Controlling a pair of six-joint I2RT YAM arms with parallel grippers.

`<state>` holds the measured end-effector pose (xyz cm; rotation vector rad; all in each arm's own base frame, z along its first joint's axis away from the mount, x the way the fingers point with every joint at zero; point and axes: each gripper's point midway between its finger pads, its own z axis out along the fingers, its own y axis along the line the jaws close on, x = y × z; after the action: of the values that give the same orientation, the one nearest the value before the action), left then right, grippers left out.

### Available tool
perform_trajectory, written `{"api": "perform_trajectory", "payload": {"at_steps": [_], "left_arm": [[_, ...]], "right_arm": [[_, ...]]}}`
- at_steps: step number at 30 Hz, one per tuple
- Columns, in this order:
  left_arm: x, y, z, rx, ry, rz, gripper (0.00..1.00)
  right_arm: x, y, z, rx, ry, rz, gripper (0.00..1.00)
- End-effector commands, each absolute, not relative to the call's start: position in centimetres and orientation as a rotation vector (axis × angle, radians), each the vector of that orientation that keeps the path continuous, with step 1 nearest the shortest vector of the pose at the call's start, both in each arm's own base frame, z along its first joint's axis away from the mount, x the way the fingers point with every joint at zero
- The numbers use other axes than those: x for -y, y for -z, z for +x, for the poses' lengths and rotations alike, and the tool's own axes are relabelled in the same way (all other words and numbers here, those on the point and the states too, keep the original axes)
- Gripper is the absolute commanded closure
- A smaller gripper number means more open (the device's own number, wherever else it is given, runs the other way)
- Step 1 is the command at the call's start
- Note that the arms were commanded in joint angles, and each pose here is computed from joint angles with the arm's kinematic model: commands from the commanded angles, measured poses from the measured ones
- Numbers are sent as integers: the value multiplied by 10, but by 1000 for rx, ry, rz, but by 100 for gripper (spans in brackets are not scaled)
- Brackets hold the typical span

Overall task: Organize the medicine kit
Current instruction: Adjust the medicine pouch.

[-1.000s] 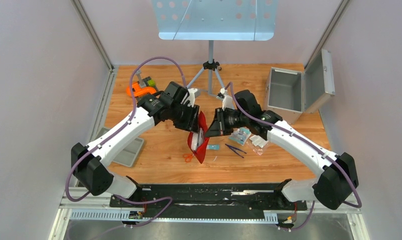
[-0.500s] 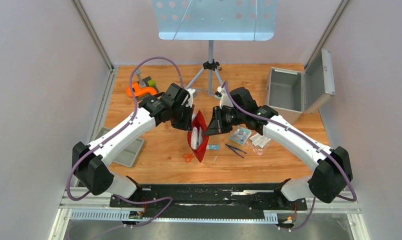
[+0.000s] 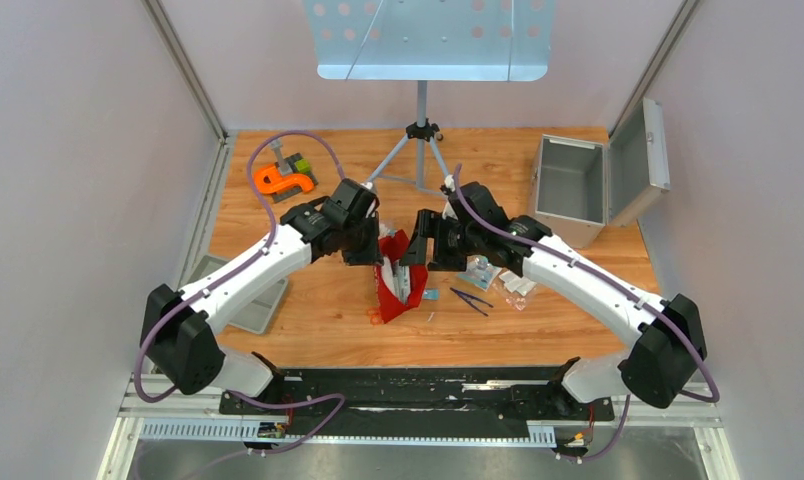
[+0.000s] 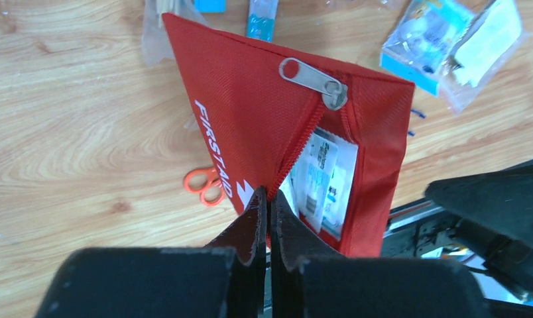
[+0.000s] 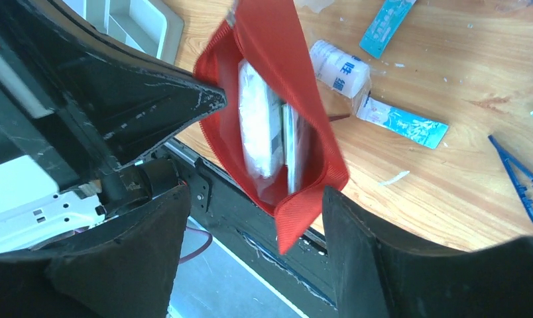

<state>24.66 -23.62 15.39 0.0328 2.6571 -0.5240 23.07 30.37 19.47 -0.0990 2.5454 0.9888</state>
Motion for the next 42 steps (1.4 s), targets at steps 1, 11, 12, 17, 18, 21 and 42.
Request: {"api": "perform_trajectory", "payload": {"at_steps": [1, 11, 12, 17, 18, 21, 42], "left_arm": [[252, -195, 261, -2504, 678, -58, 100], [255, -218, 262, -2458, 818, -84, 100], [256, -221, 262, -2452, 829, -88, 100], [256, -233, 262, -2417, 857, -87, 100], [255, -236, 261, -2411, 860, -87, 100], [254, -240, 261, -2399, 863, -90, 100], [229, -243, 260, -2405, 728, -4, 56]], "right_arm": [[-297, -199, 231, -2507, -974, 63, 30], [-290, -205, 220, -2407, -1140, 142, 40], [-290, -203, 219, -2414, -1144, 149, 40], [-289, -197, 222, -2427, -1156, 188, 46], [-290, -198, 223, -2424, -1156, 191, 50], [-292, -198, 225, -2425, -1156, 185, 61], [-302, -217, 244, -2366, -1042, -366, 100]]}}
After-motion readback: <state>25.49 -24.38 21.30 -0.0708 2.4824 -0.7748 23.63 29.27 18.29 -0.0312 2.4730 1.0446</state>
